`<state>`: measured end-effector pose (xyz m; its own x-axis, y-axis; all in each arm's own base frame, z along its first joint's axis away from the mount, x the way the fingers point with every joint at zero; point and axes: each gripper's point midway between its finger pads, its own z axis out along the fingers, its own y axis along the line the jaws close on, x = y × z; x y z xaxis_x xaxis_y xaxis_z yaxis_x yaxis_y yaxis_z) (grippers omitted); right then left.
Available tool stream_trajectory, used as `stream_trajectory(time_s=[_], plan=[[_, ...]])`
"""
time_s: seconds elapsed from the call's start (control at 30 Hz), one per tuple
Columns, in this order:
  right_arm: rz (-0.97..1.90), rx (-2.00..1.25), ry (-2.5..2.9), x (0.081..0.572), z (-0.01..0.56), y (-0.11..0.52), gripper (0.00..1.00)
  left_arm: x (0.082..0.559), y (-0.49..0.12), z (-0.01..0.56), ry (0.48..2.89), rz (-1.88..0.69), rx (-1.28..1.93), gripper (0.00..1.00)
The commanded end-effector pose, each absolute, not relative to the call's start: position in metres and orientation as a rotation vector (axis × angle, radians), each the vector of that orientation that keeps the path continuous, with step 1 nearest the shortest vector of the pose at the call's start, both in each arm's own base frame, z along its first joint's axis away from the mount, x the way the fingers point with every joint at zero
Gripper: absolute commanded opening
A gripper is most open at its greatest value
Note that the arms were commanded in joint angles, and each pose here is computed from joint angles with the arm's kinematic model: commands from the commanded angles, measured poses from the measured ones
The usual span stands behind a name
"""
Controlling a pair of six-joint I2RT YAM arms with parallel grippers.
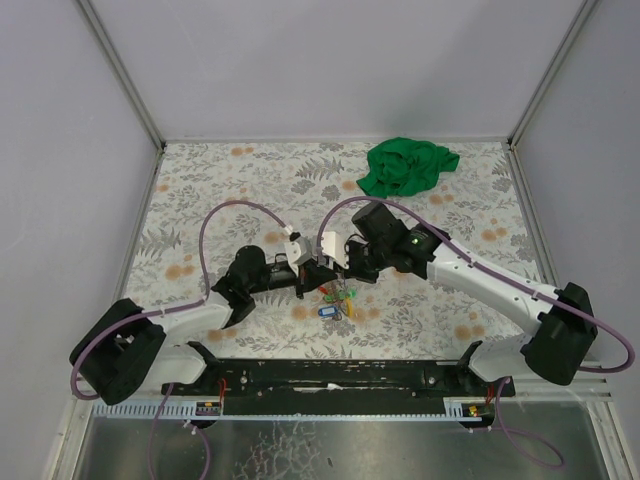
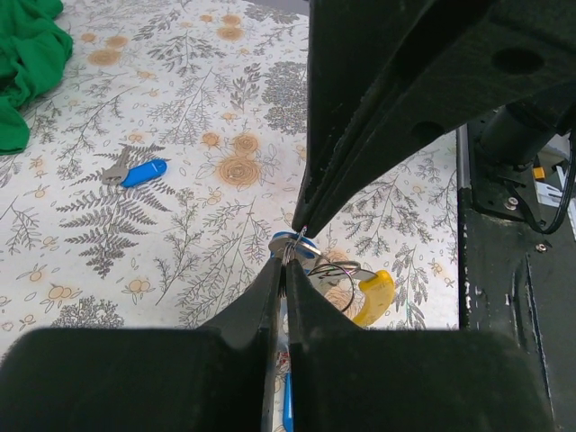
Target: Put the keys on the keyring
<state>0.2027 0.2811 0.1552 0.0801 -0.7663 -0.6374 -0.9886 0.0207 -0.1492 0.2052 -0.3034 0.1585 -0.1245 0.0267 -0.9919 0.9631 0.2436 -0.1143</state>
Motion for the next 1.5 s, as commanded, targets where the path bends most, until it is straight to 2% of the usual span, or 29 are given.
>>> stream_trajectory(time_s=[0.0,0.3,0.47,0.87,1.47], plan=[[0.510,-1.773,1.802,0.202,0.148,0.282,0.00,0.214,-0.307,0.196,1.254,-1.002,0.933,0.00],[0.504,-1.709,1.861,0.215,0.147,0.293,0.00,0.192,-0.321,0.199,1.177,-1.024,1.016,0.00],[0.552,-1.734,1.849,0.211,0.144,0.300,0.00,0.195,-0.322,0.197,1.182,-1.024,0.982,0.00],[0.560,-1.783,1.865,0.195,0.119,0.286,0.00,0.227,-0.305,0.211,1.235,-0.966,0.687,0.00],[0.452,-1.640,1.663,0.201,0.138,0.279,0.00,0.249,-0.261,0.224,1.260,-0.988,0.222,0.00]])
